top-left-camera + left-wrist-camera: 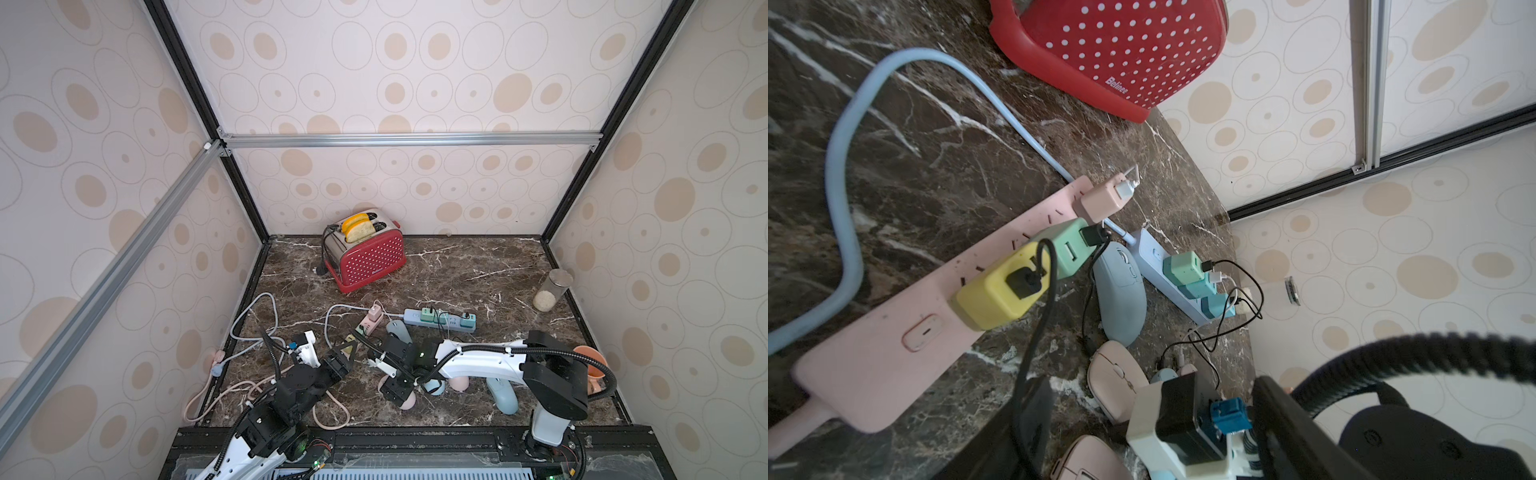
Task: Unplug the wireless mouse
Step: Place the mouse at the center of the board.
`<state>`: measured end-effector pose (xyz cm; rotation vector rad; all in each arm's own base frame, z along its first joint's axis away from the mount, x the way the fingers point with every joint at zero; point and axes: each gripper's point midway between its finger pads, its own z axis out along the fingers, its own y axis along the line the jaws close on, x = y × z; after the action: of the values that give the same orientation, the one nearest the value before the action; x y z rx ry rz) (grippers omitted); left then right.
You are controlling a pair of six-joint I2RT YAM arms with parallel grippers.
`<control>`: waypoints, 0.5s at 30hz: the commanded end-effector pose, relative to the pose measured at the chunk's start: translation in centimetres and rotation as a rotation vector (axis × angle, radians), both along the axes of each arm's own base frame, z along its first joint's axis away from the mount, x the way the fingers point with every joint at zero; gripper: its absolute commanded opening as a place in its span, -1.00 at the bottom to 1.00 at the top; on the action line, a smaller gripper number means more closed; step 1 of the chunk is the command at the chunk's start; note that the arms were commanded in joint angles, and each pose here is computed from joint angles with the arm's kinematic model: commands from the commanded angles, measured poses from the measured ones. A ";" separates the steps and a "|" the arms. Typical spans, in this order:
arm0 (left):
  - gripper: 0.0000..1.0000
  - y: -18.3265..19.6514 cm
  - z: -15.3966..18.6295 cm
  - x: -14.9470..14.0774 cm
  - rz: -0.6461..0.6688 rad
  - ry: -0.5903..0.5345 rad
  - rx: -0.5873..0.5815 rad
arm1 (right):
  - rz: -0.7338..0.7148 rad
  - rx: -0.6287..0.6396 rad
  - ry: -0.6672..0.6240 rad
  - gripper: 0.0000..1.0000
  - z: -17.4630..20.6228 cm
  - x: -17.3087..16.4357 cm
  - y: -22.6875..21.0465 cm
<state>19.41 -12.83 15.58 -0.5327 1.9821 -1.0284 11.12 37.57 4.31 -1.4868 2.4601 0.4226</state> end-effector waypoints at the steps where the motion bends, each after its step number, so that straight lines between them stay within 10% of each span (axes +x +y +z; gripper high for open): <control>1: 0.65 0.2 2.0 -0.8 -0.052 -0.005 0.095 | -0.045 0.056 -0.060 0.57 2.0 1.3 -0.3; 15: 0.78 2.7 5.4 -1.7 -0.119 0.062 0.497 | -0.296 0.250 -0.137 0.47 6.5 6.7 -4.0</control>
<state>18.40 -11.63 21.86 -0.2536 2.1679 -0.7104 16.77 34.48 10.38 -1.0880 2.3650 0.5328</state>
